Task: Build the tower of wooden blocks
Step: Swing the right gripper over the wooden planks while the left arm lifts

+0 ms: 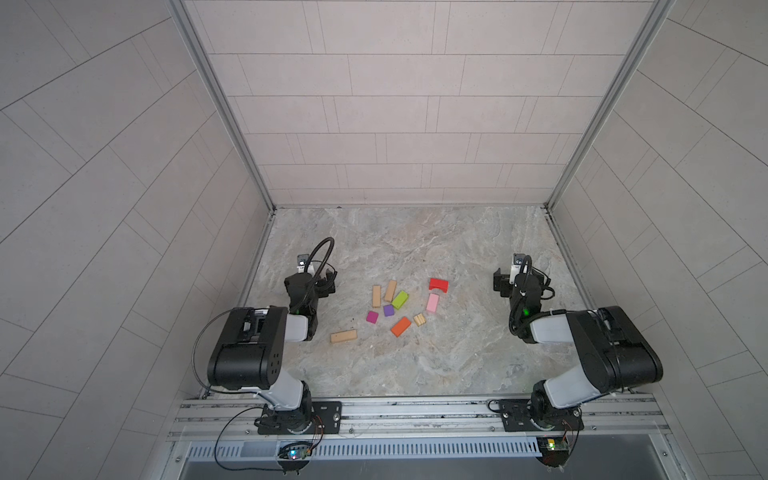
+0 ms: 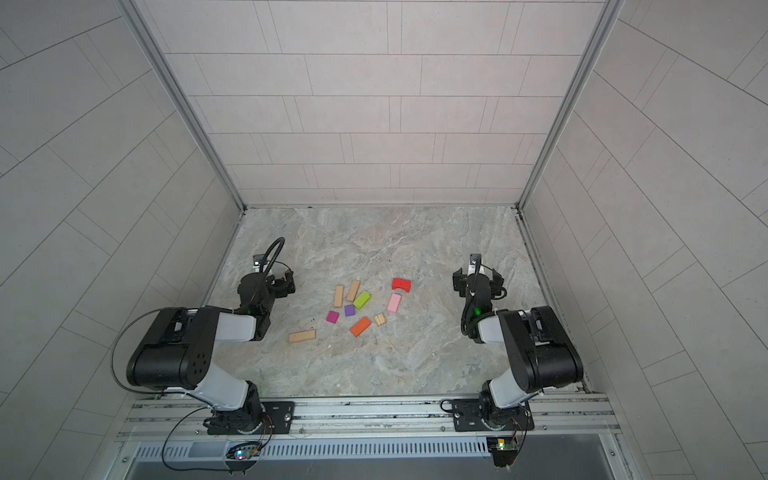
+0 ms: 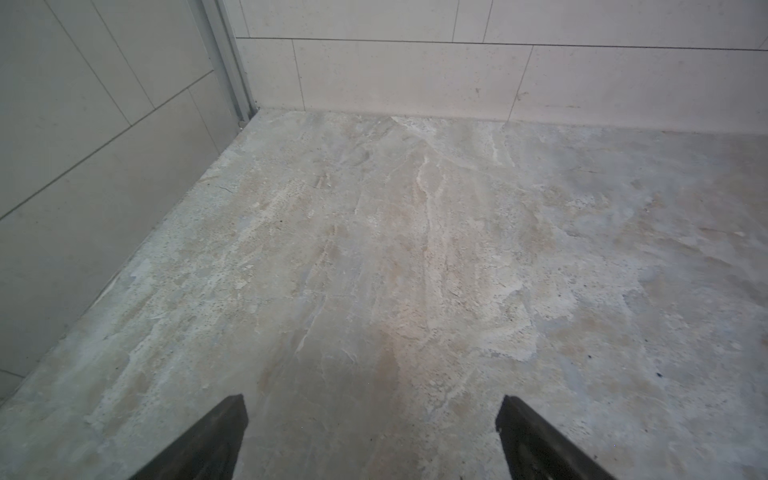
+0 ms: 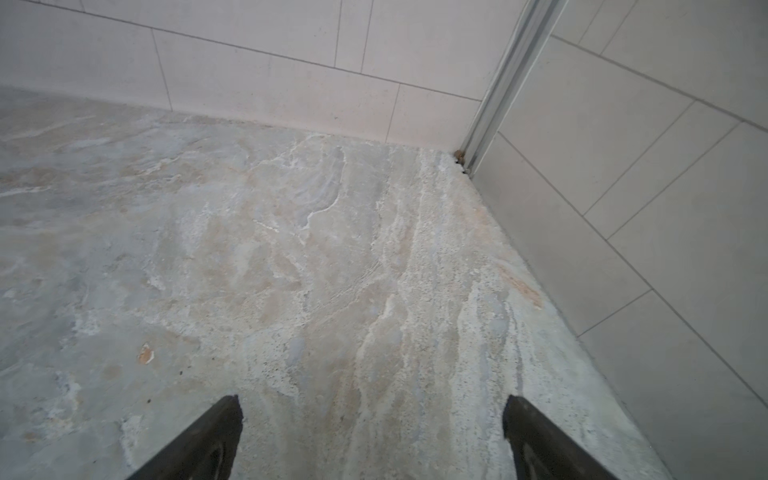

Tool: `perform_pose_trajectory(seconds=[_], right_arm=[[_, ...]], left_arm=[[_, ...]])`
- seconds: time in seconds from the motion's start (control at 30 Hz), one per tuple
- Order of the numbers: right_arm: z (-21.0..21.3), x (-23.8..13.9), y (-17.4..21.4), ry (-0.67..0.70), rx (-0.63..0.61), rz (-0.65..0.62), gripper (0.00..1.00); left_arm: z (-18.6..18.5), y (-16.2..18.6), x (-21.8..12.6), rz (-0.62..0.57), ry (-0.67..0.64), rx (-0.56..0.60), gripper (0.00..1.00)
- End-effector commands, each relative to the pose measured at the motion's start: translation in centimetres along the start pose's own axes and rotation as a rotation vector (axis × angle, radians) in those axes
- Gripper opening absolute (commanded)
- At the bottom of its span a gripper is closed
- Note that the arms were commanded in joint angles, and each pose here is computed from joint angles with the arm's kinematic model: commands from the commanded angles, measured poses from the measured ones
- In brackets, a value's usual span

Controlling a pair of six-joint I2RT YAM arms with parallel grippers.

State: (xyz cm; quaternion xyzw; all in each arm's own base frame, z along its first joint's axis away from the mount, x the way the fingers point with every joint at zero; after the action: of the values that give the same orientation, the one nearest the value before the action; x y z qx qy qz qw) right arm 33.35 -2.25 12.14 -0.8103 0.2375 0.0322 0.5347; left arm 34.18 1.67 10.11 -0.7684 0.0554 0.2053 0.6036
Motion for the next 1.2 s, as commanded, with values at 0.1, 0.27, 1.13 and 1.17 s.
perform_pose_trajectory(seconds=[0.1,0.27,1.13,1.17], right_arm=[[-2.0,-1.5,-2.8,0.022,0.101,0.205,0.99],[-1.7,-3.9,-5.8,-0.025,0.120,0.232,0.99],[15.0,-12.7,-11.0,-0.754,-0.160,0.325,0.84],[15.7,-13.1,-11.1,-0.782,-0.210,0.305,0.84]], left_arm=[[-2.5,-5.9,-2.1,-0.060,-0.127,0.094,0.99],[-4.8,-10.4,-4.2,0.080,-0.098,0.012,0.97],[-12.2,-6.4,-12.1,0.676,0.469,-0.201,0.95],[-12.3,-6.5,-12.1,0.677,0.478,-0.203,0.95]])
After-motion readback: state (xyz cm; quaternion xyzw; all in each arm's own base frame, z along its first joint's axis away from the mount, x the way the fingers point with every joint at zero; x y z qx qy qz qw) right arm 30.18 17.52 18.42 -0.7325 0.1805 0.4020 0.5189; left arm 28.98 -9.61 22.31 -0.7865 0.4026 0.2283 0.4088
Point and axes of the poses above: each gripper's point midway between its finger pads, its own x axis out along the fingers, its own z axis along the line the jaws close on, y = z × x, the point moved 5 cm from there along -x, back along the fingers, and after that the axes turned 14 degrees about -x, right-handed, at the moved point
